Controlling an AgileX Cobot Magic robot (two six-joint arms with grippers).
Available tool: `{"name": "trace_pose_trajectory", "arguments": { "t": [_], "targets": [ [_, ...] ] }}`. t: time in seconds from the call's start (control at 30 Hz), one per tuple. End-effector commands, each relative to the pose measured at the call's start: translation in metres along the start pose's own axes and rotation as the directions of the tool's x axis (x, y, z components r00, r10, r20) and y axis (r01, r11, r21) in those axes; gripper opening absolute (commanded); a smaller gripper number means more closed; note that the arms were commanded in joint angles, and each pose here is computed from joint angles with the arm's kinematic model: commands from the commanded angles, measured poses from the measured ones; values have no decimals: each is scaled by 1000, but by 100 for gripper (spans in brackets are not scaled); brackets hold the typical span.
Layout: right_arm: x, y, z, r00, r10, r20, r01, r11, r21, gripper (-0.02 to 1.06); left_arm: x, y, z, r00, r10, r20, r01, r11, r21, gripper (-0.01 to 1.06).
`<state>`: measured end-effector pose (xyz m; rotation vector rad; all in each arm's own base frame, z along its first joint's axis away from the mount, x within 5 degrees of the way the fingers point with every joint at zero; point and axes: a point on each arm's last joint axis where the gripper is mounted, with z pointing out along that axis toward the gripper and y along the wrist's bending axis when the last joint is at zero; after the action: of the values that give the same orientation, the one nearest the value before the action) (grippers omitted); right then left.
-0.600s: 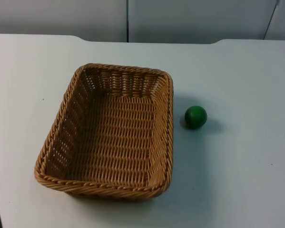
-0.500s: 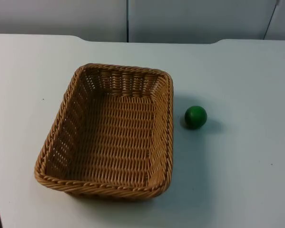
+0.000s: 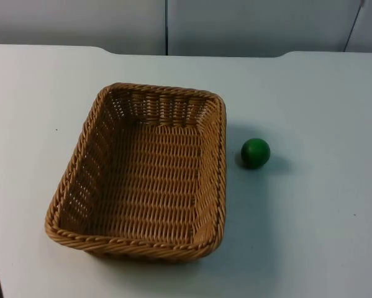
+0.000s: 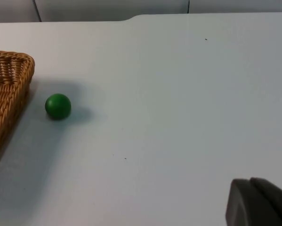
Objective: Pick up the basket with the left hand and place the ball into the basket with the right hand.
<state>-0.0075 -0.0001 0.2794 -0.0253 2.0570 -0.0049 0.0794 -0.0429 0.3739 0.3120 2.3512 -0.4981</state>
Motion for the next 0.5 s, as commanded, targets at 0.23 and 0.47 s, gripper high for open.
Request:
{"name": "trace_pose_trajectory", "arguments": {
  "t": [0.23,0.47],
  "targets": [
    [0,0,1,1000,6,6,-6,1000,7,0,-42,31,128,918,-70,-391,146,975,167,0],
    [0,0,1,1000,6,6,-6,1000,7,0,-34,35,219,863,48,-503,38,986,160,0]
  ]
}}
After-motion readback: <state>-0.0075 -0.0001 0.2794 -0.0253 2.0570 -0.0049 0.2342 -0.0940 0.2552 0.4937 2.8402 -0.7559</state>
